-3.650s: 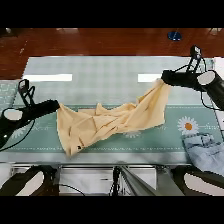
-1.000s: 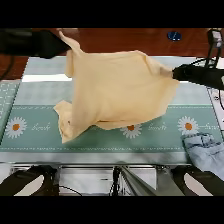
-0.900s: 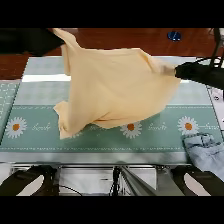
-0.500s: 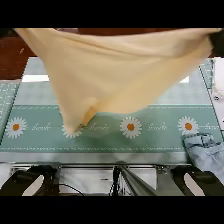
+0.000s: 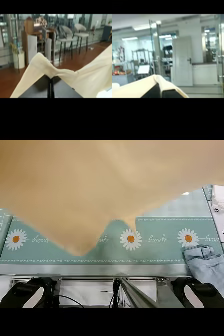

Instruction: Fold the shirts.

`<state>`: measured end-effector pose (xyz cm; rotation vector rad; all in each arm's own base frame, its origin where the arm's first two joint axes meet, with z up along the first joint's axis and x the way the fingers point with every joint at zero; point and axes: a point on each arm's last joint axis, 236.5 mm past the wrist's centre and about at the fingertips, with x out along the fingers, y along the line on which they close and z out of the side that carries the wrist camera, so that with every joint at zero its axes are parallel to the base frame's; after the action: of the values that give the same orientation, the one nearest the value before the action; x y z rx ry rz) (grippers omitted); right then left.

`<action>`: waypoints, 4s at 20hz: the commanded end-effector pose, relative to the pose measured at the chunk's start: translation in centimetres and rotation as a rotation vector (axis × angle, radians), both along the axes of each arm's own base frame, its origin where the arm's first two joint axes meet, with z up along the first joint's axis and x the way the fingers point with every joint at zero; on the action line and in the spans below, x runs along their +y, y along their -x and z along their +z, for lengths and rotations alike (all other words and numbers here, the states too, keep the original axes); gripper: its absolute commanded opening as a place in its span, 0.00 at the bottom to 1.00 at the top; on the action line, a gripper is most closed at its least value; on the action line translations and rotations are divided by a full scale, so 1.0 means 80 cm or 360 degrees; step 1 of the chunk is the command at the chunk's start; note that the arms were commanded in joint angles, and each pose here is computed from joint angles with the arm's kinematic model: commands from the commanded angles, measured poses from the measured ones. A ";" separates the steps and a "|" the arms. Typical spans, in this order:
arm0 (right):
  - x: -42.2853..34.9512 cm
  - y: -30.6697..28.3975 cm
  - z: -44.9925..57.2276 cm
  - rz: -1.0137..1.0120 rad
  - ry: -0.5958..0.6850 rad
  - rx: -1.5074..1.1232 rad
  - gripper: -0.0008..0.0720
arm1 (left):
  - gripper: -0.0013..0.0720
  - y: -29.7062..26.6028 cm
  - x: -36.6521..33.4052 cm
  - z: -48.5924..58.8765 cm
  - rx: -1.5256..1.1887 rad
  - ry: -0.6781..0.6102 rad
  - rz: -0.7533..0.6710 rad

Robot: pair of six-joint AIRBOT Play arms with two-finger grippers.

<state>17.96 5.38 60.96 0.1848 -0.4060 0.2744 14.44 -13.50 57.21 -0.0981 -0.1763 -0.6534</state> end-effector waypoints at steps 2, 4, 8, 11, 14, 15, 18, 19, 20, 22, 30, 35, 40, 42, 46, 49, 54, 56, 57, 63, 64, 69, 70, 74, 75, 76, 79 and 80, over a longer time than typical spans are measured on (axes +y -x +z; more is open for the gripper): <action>-0.001 0.064 -0.007 0.0049 -0.0145 0.0167 0.04 | 0.05 0.062 0.004 -0.030 0.0222 0.0040 -0.0043; -0.014 0.060 -0.058 -0.0015 -0.0235 0.0459 0.04 | 0.05 0.080 0.004 -0.064 0.0435 0.0041 -0.0059; -0.033 0.048 -0.204 -0.0192 -0.0014 0.1240 0.04 | 0.05 0.086 0.011 -0.174 0.1053 -0.0155 0.0002; -0.039 0.009 -0.274 -0.0202 0.0260 0.1601 0.04 | 0.05 0.049 0.010 -0.222 0.1213 -0.0285 0.0014; -0.036 -0.069 -0.367 -0.0094 0.0492 0.1978 0.04 | 0.05 -0.039 0.040 -0.319 0.1453 -0.0544 0.0172; -0.036 -0.111 -0.396 -0.0063 0.0573 0.2024 0.04 | 0.05 -0.079 0.045 -0.350 0.1470 -0.0612 0.0204; -0.029 -0.233 -0.472 0.0015 0.0611 0.2082 0.04 | 0.05 -0.202 0.046 -0.424 0.1436 -0.0674 0.0250; -0.028 -0.269 -0.503 0.0031 0.0603 0.2131 0.04 | 0.05 -0.243 0.044 -0.446 0.1420 -0.0674 0.0266; -0.027 -0.299 -0.529 0.0047 0.0602 0.2151 0.04 | 0.05 -0.277 0.044 -0.464 0.1403 -0.0684 0.0278; -0.024 -0.357 -0.574 0.0059 0.0579 0.2136 0.04 | 0.05 -0.341 0.043 -0.501 0.1344 -0.0737 0.0296; -0.038 -0.491 -0.651 -0.0081 0.0503 0.1861 0.04 | 0.05 -0.464 0.050 -0.651 0.1423 -0.0730 0.0401; -0.035 -0.505 -0.721 -0.0050 0.0478 0.1987 0.04 | 0.06 -0.473 0.023 -0.715 0.1614 -0.0548 0.0317; -0.032 -0.500 -0.723 -0.0030 0.0470 0.2018 0.20 | 0.70 -0.433 0.023 -0.723 0.1849 -0.0555 0.0185; -0.040 -0.488 -0.671 -0.0066 0.0551 0.1969 0.65 | 0.72 -0.407 0.061 -0.689 0.1974 -0.0589 0.0169; -0.091 -0.427 -0.555 -0.0225 0.0547 0.1912 0.68 | 0.72 -0.275 0.141 -0.612 0.2479 -0.0384 0.0222; -0.155 -0.376 -0.538 -0.0415 0.0592 0.2048 0.68 | 0.76 -0.182 0.115 -0.614 0.2598 -0.0294 0.0151; -0.238 -0.332 -0.576 -0.0539 0.0374 0.2247 0.68 | 0.77 -0.016 0.014 -0.722 0.2956 0.0003 -0.0181; -0.252 -0.313 -0.606 -0.0499 0.0258 0.2358 0.68 | 0.76 0.028 -0.014 -0.750 0.3035 0.0176 -0.0267; -0.254 -0.307 -0.619 -0.0468 0.0210 0.2392 0.68 | 0.76 0.043 -0.021 -0.761 0.3060 0.0224 -0.0281; -0.248 -0.276 -0.675 -0.0347 0.0154 0.2585 0.68 | 0.65 0.042 -0.012 -0.800 0.3099 0.0326 -0.0059; -0.247 -0.273 -0.680 -0.0337 0.0164 0.2599 0.68 | 0.65 0.037 -0.010 -0.802 0.3087 0.0339 -0.0033; -0.252 -0.270 -0.684 -0.0351 0.0199 0.2612 0.68 | 0.66 0.033 -0.018 -0.823 0.3153 0.0306 -0.0028; -0.254 -0.269 -0.684 -0.0361 0.0208 0.2618 0.68 | 0.69 0.033 -0.027 -0.827 0.3167 0.0295 -0.0050; -0.256 -0.267 -0.685 -0.0371 0.0219 0.2629 0.68 | 0.75 0.034 -0.064 -0.850 0.3192 0.0196 -0.0092; -0.257 -0.267 -0.685 -0.0376 0.0223 0.2631 0.68 | 0.75 0.034 -0.074 -0.853 0.3196 0.0182 -0.0103; -0.258 -0.266 -0.685 -0.0384 0.0230 0.2633 0.68 | 0.75 0.032 -0.081 -0.856 0.3195 0.0173 -0.0106; -0.260 -0.266 -0.685 -0.0390 0.0234 0.2636 0.68 | 0.51 0.001 -0.091 -0.868 0.3096 0.0167 -0.0017; -0.259 -0.265 -0.686 -0.0389 0.0233 0.2637 0.68 | 0.35 -0.009 -0.091 -0.869 0.3077 0.0172 0.0003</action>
<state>39.32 -15.25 6.15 0.1658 1.2224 -0.1412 12.66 -20.25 -11.12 -0.7960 1.7199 -0.3631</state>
